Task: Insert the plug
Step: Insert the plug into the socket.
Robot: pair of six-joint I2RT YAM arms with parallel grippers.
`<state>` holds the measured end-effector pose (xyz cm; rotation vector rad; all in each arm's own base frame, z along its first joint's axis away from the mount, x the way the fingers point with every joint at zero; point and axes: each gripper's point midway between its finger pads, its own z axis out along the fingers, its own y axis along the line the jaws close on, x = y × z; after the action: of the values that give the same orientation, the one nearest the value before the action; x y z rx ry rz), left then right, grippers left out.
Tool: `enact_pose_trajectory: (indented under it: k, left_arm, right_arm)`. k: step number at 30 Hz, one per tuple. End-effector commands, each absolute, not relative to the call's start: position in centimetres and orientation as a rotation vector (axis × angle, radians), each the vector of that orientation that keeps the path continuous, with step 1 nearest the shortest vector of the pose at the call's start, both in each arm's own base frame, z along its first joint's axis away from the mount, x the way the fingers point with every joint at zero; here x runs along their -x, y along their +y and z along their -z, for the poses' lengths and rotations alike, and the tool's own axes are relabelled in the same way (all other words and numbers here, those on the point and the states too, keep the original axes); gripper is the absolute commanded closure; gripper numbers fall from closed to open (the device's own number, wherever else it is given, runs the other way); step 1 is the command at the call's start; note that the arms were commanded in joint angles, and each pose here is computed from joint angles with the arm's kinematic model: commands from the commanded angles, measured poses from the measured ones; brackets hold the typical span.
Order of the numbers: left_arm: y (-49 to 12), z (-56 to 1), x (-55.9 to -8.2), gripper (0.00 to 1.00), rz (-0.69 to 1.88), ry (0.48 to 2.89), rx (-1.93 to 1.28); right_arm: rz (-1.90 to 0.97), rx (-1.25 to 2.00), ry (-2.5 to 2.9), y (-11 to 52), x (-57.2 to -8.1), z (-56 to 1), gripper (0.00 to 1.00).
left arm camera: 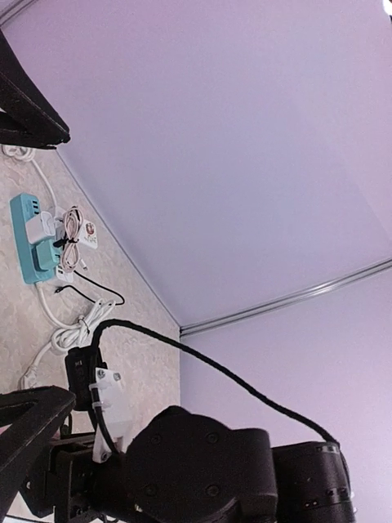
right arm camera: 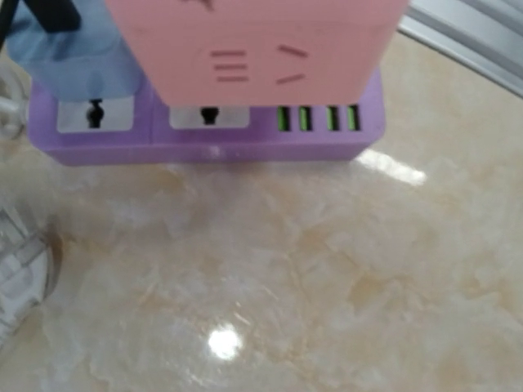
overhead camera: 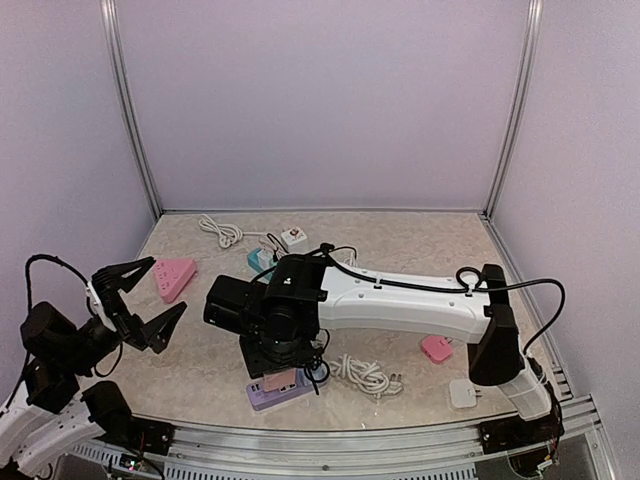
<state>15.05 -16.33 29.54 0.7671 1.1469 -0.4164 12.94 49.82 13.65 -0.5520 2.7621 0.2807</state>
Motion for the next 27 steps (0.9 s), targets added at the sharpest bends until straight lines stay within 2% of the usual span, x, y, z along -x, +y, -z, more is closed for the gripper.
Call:
enact_pose_trajectory:
  k: [1, 10, 18, 27]
  left_arm:
    - [-15.2, -29.5, -15.3, 0.01, 0.487, 1.226, -0.672]
    - [-15.0, -29.3, -15.7, 0.01, 0.455, 1.222, -0.673]
    - [-15.1, -29.0, -15.9, 0.01, 0.445, 1.226, -0.683]
    - [-15.3, -28.7, -16.0, 0.01, 0.440, 1.234, -0.695]
  right_arm:
    - [-0.149, 0.559, 2.790, 48.7, -12.2, -12.0, 1.00]
    - [-0.130, 0.549, 2.777, 49.0, -13.0, -10.5, 1.00]
    - [-0.005, 0.544, 2.778, 47.1, -13.7, -9.4, 1.00]
    - [0.022, 0.607, 2.818, 47.1, -13.0, -7.4, 1.00]
